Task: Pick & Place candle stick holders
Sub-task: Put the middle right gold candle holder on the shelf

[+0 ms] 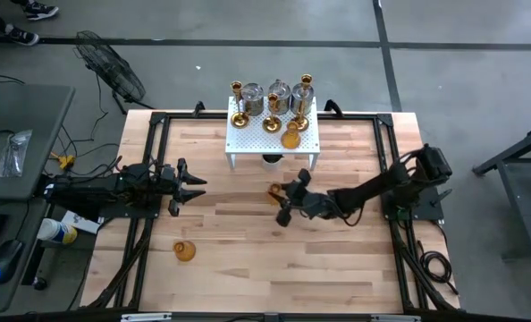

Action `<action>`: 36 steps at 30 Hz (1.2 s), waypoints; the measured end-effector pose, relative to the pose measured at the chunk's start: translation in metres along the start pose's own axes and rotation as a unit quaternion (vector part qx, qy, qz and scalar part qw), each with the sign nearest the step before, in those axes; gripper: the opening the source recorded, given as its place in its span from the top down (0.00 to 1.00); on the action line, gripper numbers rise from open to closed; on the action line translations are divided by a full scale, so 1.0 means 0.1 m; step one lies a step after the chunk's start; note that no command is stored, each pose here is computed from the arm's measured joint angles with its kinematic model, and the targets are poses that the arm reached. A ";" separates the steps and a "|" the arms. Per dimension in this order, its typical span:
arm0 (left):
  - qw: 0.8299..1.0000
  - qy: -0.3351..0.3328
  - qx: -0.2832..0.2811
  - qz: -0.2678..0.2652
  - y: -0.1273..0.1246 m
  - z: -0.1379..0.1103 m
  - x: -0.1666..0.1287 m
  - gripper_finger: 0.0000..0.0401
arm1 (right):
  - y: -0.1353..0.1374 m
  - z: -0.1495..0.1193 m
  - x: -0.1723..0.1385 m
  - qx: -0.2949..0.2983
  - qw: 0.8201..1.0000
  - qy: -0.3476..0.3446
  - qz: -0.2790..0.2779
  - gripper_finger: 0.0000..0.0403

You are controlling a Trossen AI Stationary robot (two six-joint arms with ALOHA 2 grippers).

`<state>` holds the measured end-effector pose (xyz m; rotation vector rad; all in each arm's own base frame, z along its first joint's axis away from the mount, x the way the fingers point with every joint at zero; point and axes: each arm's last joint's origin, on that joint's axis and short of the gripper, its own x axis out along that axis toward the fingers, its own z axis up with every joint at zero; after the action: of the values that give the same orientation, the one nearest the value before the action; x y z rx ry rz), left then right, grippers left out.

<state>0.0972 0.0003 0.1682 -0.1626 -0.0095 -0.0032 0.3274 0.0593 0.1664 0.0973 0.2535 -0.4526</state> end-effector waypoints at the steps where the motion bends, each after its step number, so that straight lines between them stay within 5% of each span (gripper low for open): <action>1: 1.000 0.000 0.000 0.000 0.00 0.00 0.00 0.62 | 0.02 0.08 0.04 -0.004 1.000 -0.004 -0.002 0.71; 20: 1.000 0.000 0.000 0.000 0.00 0.00 0.00 0.62 | -0.36 1.22 0.55 0.000 0.990 -0.003 -0.143 0.71; 28: 1.000 0.000 0.000 0.000 0.00 0.00 0.00 0.62 | -0.62 1.29 0.64 0.068 0.981 -0.005 -0.182 0.71; 36: 1.000 0.000 0.000 0.000 0.00 0.00 0.00 0.62 | -0.74 1.27 0.70 0.068 0.978 0.006 -0.197 0.71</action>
<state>0.0972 0.0004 0.1682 -0.1626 -0.0094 -0.0031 0.3832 -0.0553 0.2677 0.1840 0.2536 -0.8653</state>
